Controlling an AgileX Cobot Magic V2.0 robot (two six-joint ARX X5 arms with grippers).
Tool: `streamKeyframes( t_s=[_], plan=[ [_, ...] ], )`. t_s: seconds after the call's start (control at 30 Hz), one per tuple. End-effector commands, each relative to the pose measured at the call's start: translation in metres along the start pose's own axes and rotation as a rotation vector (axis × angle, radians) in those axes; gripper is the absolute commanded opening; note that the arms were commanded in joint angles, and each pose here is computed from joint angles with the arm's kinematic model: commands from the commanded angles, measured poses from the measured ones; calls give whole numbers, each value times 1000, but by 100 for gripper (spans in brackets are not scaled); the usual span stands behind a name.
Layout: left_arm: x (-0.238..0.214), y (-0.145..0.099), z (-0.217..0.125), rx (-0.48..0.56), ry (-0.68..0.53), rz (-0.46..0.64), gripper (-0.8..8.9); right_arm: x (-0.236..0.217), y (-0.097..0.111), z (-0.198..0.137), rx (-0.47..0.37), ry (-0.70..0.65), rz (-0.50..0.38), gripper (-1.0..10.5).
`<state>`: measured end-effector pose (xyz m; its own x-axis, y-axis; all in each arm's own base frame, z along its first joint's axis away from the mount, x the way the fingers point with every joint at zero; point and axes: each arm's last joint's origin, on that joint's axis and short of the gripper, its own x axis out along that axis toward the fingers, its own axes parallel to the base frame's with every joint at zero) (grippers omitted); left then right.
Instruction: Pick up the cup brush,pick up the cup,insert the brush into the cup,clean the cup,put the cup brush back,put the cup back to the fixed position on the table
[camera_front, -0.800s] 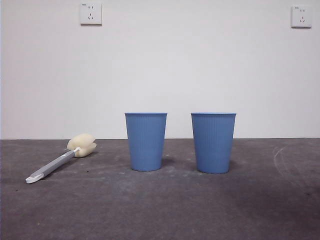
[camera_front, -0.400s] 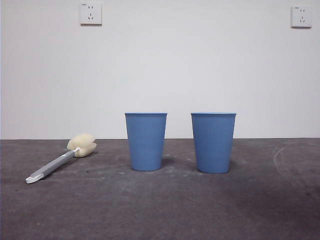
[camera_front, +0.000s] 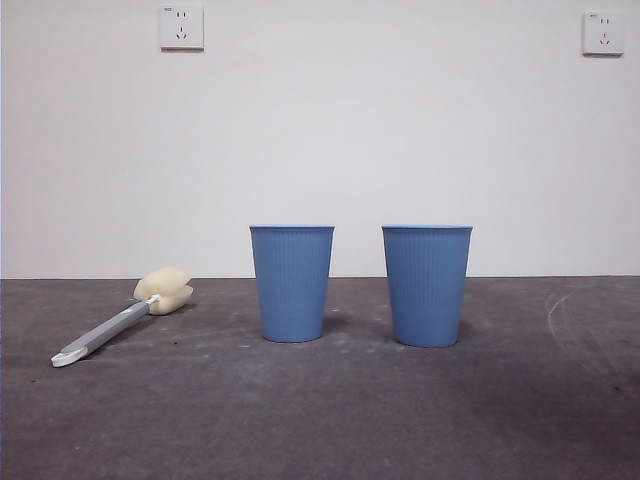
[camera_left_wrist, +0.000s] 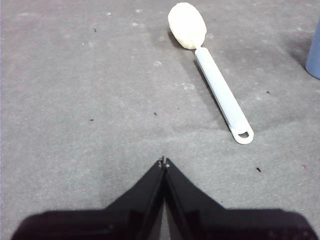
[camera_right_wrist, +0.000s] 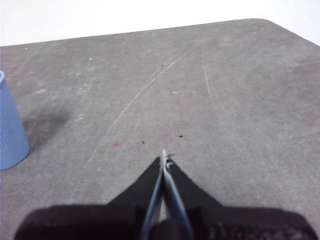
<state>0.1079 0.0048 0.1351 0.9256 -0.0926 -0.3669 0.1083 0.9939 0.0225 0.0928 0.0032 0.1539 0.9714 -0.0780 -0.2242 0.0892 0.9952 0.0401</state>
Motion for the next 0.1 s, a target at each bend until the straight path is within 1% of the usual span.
streamKeyframes(
  t_s=[0.03, 0.1],
  plan=[
    [0, 0, -1, -6, -4, -2, -4, 1, 0, -2, -4, 1, -5, 1],
    [0, 0, -1, -6, -5, -2, -4, 1, 0, -2, -4, 1, -5, 1]
  ],
)
